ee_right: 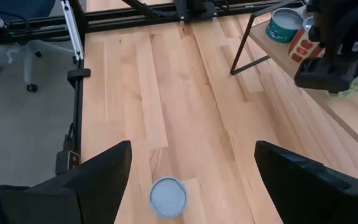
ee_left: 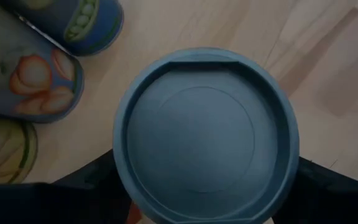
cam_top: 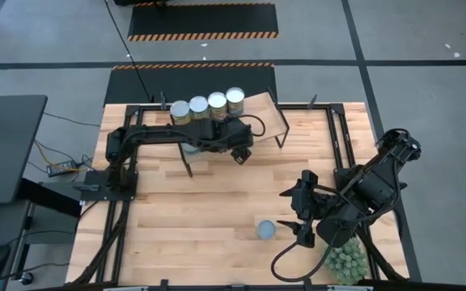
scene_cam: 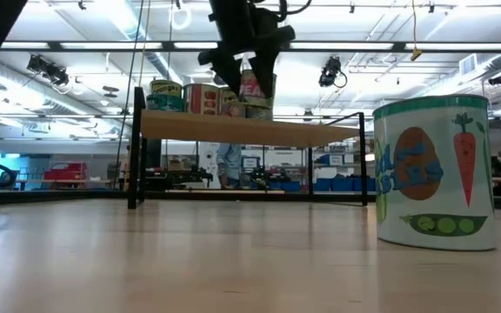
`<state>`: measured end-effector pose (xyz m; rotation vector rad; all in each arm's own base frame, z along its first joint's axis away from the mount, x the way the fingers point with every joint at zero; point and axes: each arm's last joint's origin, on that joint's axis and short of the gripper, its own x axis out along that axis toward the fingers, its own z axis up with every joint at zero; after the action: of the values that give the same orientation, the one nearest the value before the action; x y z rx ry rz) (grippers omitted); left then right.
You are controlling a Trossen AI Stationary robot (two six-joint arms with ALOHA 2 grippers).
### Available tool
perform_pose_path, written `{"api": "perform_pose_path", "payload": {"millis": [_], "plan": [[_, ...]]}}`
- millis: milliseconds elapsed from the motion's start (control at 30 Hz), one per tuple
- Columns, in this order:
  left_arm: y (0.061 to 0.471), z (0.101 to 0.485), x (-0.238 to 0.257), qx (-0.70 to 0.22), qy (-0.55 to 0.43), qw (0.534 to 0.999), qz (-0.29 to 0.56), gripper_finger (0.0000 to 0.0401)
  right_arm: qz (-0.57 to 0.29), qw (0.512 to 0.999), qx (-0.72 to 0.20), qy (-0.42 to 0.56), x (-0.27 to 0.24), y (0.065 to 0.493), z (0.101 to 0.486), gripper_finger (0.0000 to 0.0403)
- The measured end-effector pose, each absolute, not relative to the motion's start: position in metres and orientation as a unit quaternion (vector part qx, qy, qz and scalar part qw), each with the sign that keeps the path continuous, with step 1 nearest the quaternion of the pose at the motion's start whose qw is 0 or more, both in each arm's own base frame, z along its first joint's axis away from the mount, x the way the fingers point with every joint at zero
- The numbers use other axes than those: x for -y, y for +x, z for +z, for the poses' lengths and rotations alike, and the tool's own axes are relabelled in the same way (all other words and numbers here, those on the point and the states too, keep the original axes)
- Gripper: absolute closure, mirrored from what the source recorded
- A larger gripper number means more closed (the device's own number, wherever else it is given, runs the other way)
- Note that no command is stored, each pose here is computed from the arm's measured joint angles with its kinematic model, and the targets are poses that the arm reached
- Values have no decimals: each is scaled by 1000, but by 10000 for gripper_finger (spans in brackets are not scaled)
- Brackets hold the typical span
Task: Pick and place cans onto a shelf
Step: Put the canned green peas on the shelf
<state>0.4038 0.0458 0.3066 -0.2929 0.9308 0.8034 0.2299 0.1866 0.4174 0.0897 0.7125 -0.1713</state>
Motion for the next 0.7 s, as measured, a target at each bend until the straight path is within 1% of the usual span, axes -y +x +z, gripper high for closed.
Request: {"api": "perform_pose_path", "payload": {"millis": [433,700], "plan": [[398,306,-76,-448,-129,793,393,117,-78,937,-336,52,-188,233,420,55],[401,294,-85,-463,-146,777,400,117,-73,938,-333,55,-188,234,420,55]]}}
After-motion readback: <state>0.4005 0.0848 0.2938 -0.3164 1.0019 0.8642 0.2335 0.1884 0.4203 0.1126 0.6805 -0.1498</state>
